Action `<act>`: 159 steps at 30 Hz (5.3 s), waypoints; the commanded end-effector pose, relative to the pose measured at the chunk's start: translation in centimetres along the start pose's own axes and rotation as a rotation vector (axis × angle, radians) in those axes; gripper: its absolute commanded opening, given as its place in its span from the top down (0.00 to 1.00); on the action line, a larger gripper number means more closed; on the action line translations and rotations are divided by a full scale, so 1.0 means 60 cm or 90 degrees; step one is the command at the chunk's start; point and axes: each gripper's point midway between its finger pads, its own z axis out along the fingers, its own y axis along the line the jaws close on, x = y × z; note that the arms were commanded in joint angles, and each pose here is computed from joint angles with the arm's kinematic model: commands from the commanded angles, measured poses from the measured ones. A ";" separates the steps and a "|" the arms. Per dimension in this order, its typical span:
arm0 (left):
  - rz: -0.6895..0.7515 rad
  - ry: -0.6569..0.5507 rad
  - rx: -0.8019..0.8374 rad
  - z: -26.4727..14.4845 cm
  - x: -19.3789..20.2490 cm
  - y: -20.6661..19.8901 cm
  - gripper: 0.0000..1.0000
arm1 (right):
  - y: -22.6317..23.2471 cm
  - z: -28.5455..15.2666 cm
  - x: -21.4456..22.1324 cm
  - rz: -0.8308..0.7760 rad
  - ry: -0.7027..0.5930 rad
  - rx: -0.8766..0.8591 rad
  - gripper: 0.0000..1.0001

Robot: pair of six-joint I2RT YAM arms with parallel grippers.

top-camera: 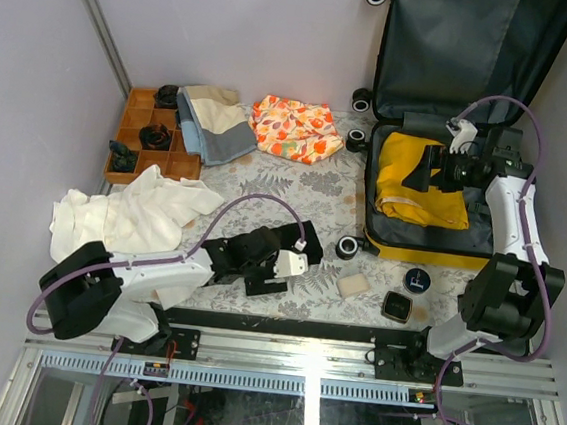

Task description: Pack the luggage

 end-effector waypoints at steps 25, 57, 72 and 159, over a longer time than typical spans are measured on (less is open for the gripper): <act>-0.087 0.001 0.089 -0.023 0.013 0.066 1.00 | 0.077 -0.042 -0.030 -0.166 -0.111 -0.016 0.01; -0.121 -0.084 -0.002 -0.089 -0.032 0.200 1.00 | 0.429 0.057 0.148 -0.668 -0.139 -0.282 0.00; 0.004 -0.032 0.031 -0.057 0.069 0.115 0.17 | 0.399 0.053 0.161 -0.651 -0.083 -0.230 0.01; -0.686 -0.185 -0.002 -0.207 0.071 0.344 0.00 | 0.430 0.155 0.032 -0.811 -0.036 -0.234 1.00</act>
